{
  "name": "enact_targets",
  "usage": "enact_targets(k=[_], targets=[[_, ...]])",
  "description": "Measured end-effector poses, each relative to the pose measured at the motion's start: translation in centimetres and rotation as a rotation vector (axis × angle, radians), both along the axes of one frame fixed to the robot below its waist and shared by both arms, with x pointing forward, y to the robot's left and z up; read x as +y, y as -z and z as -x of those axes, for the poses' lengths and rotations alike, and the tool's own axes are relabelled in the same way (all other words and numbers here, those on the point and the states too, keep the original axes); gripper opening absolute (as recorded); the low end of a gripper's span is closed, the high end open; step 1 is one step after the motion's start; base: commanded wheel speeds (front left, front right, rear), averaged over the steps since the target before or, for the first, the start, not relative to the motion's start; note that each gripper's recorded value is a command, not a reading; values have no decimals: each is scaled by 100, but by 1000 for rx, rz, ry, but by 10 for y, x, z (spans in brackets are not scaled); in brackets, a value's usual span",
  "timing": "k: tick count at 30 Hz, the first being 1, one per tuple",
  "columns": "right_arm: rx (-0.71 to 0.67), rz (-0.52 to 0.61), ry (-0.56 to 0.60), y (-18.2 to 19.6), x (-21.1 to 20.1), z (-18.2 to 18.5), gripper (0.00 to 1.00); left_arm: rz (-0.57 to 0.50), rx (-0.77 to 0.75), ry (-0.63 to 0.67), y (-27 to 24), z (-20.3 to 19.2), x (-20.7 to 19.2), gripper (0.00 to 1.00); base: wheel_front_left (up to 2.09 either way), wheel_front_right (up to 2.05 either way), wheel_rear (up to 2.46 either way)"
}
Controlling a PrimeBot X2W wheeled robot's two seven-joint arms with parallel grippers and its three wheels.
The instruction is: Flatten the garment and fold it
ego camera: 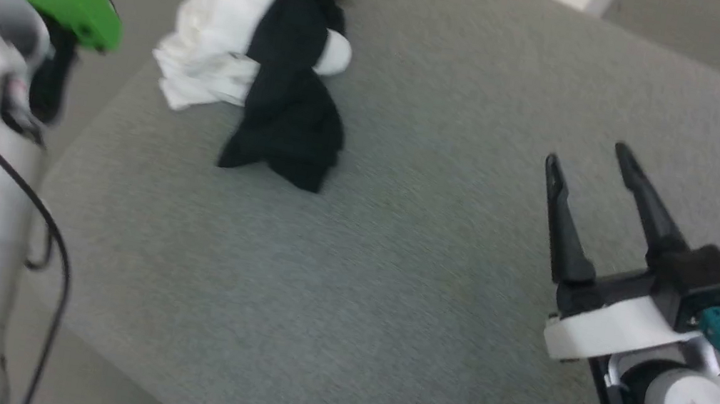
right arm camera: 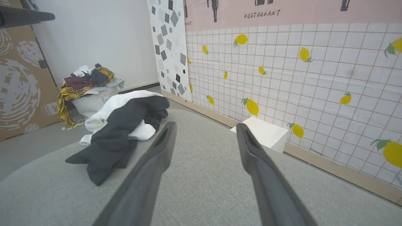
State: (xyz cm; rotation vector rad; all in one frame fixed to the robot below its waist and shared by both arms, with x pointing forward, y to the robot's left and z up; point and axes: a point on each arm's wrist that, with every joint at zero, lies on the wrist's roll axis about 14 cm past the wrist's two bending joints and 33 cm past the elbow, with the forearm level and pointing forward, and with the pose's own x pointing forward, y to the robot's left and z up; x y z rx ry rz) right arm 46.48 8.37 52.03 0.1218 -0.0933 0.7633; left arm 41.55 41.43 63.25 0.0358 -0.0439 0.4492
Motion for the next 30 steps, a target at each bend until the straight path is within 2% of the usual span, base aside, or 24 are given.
enact_targets(k=[6, 11, 14, 18, 21, 22, 23, 24, 26, 30], targets=[[72, -2, 93, 43, -31, -32, 100, 59, 222, 27, 42, -66, 8, 100, 0, 0, 0], [141, 13, 181, 82, -65, -45, 100, 231, 490, 5, 126, -89, 6, 100, 0, 0, 0], [181, 33, 234, 105, -87, -47, 100, 327, 641, -25, 176, -90, 0, 100, 0, 0, 0], [218, 53, 298, 125, -113, -46, 100, 447, 880, -81, 251, -62, -13, 100, 0, 0, 0], [221, 53, 337, 128, -128, -46, 100, 507, 964, -93, 272, -52, -21, 98, 0, 0, 0], [224, 52, 349, 129, -133, -45, 100, 513, 975, -84, 273, -53, -23, 44, 0, 0, 0], [226, 50, 359, 128, -137, -44, 100, 516, 967, -75, 271, -53, -24, 30, 0, 0, 0], [226, 48, 365, 126, -139, -43, 100, 513, 954, -66, 268, -54, -25, 0, 0, 0, 0], [229, 47, 380, 124, -145, -39, 100, 485, 910, -40, 261, -55, -28, 0, 0, 0, 0], [257, 57, 416, 122, -161, -23, 100, 334, 767, 21, 231, -67, -29, 0, 0, 0, 0]])
